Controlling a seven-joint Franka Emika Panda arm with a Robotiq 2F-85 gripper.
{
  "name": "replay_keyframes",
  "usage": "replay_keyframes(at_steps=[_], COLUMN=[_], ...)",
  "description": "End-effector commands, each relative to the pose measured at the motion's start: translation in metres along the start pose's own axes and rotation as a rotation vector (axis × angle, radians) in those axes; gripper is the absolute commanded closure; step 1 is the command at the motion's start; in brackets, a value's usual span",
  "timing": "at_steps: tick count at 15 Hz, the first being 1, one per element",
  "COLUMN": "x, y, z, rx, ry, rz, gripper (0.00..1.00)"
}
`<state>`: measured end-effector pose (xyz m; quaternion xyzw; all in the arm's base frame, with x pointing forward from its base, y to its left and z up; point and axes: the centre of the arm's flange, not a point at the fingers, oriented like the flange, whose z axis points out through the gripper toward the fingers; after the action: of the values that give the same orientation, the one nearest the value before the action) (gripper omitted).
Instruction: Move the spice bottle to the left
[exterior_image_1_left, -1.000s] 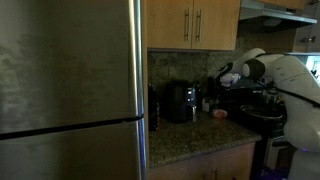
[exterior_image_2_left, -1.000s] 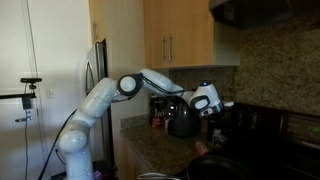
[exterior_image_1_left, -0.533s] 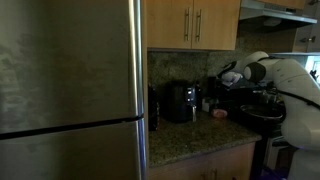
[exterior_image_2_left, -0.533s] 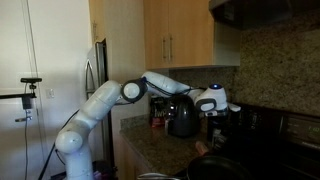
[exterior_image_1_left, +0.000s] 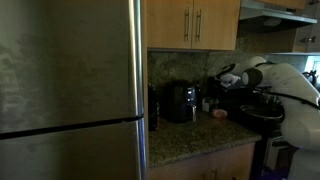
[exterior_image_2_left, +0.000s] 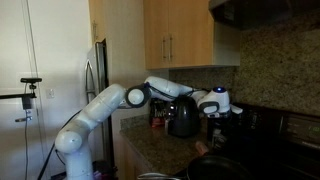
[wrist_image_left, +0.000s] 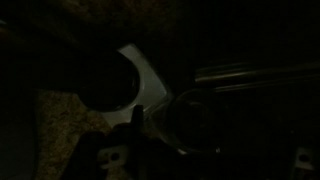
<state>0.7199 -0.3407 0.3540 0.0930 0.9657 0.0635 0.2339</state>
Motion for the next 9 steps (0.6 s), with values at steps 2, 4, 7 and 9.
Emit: replay_keyframes(at_steps=[2, 4, 7, 9], x=[-0.0199, -0.0213, -0.0223, -0.0205], y=[-0.0051, -0.0033, -0.0008, -0.0010], z=[0.0088, 0.0062, 0.0031, 0.0020], rx=[-0.008, 0.000, 0.010, 0.014], ry=[-0.018, -0.029, -0.037, -0.025], rz=[-0.015, -0.027, -0.038, -0.043], gripper=[0.34, 0.47, 0.67, 0.67])
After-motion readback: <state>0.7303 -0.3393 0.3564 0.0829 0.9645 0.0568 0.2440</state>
